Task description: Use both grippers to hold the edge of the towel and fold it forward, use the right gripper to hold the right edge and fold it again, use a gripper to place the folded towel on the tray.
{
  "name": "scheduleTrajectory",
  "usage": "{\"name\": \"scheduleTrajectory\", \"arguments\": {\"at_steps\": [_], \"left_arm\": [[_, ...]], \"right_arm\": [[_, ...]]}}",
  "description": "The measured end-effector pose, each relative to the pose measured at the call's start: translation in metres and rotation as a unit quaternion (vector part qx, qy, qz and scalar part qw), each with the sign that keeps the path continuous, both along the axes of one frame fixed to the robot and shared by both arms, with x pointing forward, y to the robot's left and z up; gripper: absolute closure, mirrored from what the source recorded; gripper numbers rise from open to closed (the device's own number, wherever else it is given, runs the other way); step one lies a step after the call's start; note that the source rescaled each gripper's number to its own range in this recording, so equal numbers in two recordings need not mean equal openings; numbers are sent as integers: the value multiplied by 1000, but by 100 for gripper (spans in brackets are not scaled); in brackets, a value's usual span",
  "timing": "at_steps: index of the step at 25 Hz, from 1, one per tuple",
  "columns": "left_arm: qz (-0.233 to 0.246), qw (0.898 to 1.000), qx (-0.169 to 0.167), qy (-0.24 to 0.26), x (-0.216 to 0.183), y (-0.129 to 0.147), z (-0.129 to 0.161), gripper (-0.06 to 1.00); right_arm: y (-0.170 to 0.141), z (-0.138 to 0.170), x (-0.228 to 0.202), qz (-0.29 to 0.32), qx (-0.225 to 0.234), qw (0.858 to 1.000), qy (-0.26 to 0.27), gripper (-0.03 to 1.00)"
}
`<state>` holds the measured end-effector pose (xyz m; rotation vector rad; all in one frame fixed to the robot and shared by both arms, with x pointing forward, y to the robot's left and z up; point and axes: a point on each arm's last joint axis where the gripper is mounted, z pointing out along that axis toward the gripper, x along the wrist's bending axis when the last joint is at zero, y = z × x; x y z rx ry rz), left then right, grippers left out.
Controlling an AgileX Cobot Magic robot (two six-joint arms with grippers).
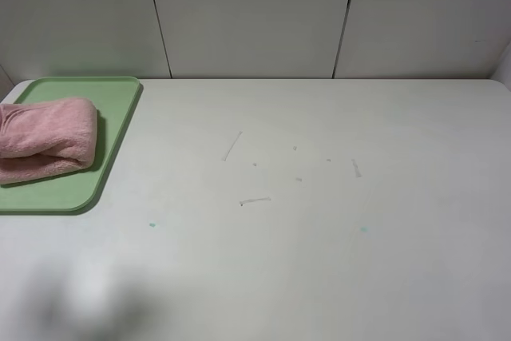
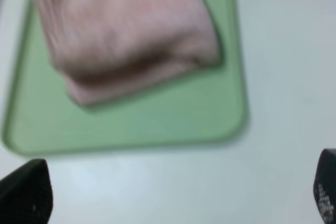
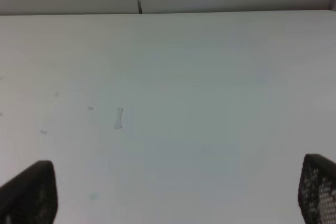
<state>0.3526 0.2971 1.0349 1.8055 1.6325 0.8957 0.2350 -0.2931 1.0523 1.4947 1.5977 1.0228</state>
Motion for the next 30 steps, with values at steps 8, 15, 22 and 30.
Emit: {"name": "scheduleTrajectory", "arguments": {"at_steps": [8,15,22,30], "left_arm": [[-17,995,-92,40,-42,-7,20,-5],[-7,990,-100,104,-58,-6,30,-5],[-3,988,-95,123,-64,-4,28,-5],[-2,996,-94,5,-98,12,36,-5]], "right_arm": [[0,0,0,0,0,1000,0,-3],[0,0,0,0,0,1000,0,-3],[0,0,0,0,0,1000,0,-3],[0,0,0,0,0,1000,0,-3]]}}
